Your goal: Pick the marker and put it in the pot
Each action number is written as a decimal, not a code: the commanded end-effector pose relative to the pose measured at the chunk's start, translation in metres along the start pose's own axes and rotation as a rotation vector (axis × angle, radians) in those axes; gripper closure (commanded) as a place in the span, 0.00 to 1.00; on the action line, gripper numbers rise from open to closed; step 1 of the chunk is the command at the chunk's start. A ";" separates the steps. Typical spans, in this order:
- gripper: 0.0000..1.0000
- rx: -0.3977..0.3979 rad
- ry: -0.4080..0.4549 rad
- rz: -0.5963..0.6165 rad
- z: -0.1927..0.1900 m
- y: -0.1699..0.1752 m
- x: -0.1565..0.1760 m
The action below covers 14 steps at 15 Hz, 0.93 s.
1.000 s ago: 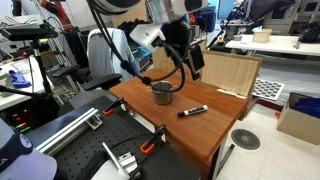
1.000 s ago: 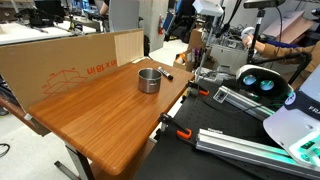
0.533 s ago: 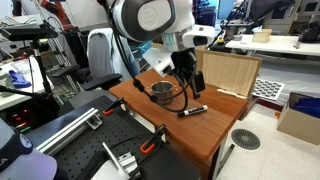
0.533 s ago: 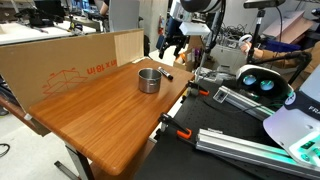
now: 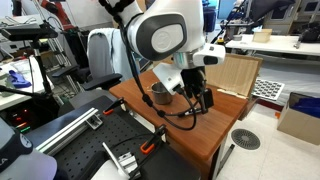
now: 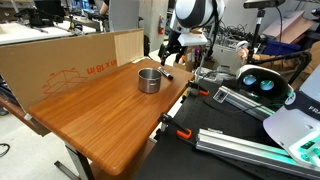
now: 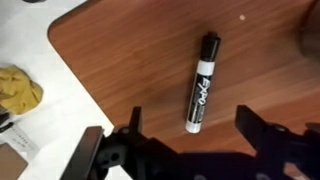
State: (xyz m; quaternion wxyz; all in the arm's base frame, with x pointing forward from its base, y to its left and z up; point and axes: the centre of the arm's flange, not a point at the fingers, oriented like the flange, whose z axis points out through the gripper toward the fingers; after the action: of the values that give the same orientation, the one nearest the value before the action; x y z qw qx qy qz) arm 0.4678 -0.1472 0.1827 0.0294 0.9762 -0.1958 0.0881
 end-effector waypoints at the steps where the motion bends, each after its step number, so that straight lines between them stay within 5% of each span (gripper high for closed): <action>1: 0.00 0.004 0.010 -0.002 0.020 0.006 0.006; 8: 0.00 -0.009 -0.017 -0.009 0.045 0.008 0.005; 10: 0.26 -0.006 -0.011 -0.003 0.047 0.008 0.006; 14: 0.58 -0.002 0.011 -0.011 0.044 0.006 0.009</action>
State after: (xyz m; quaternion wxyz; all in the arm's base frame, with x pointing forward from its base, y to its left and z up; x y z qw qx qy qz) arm 0.4767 -0.1575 0.1436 0.0358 0.9770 -0.1961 0.0758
